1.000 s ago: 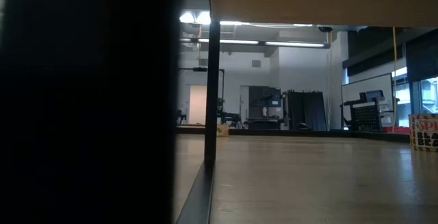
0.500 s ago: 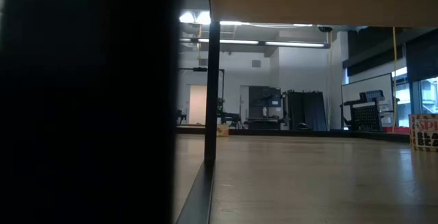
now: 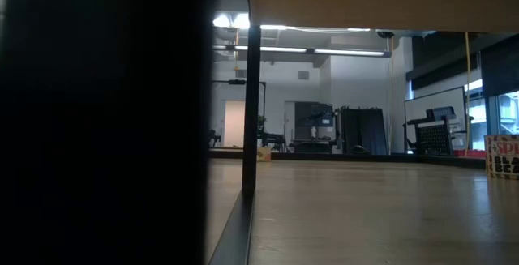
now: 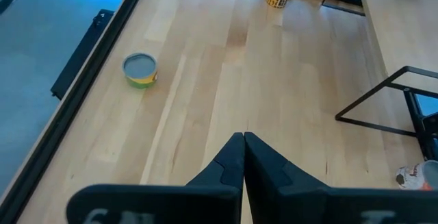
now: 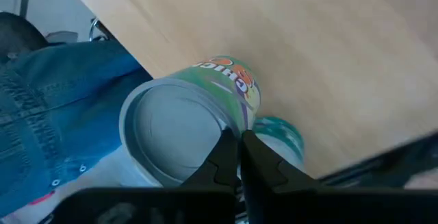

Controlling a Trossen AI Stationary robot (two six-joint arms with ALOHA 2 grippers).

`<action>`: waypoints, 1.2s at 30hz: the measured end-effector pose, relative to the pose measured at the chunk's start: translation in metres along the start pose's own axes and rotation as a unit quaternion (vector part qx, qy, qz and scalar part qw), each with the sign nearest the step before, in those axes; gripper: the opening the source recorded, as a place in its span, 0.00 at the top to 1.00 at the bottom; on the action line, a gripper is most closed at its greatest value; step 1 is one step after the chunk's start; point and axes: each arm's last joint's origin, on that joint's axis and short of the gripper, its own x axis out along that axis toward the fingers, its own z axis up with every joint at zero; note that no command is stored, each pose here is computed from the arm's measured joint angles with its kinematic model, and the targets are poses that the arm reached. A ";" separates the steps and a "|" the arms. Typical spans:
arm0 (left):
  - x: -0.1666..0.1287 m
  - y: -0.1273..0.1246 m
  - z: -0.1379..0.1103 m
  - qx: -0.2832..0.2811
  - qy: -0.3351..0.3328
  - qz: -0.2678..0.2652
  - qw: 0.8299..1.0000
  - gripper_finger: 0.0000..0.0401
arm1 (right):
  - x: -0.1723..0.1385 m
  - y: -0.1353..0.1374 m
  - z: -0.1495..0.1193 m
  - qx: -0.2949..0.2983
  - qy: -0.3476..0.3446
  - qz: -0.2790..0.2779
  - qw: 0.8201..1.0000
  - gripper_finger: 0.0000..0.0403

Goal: Pick and place cans onto a shelf
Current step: Put the canned chicken soup on the shelf

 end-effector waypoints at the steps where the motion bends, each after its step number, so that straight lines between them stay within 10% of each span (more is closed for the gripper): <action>1: 0.000 0.000 0.000 0.000 0.000 0.000 1.000 1.00 | 0.005 0.003 0.001 -0.006 -0.002 -0.003 1.000 0.99; 36: 0.000 0.001 0.002 0.012 -0.010 0.005 1.000 1.00 | 0.028 0.026 0.088 -0.146 -0.065 -0.009 0.987 0.99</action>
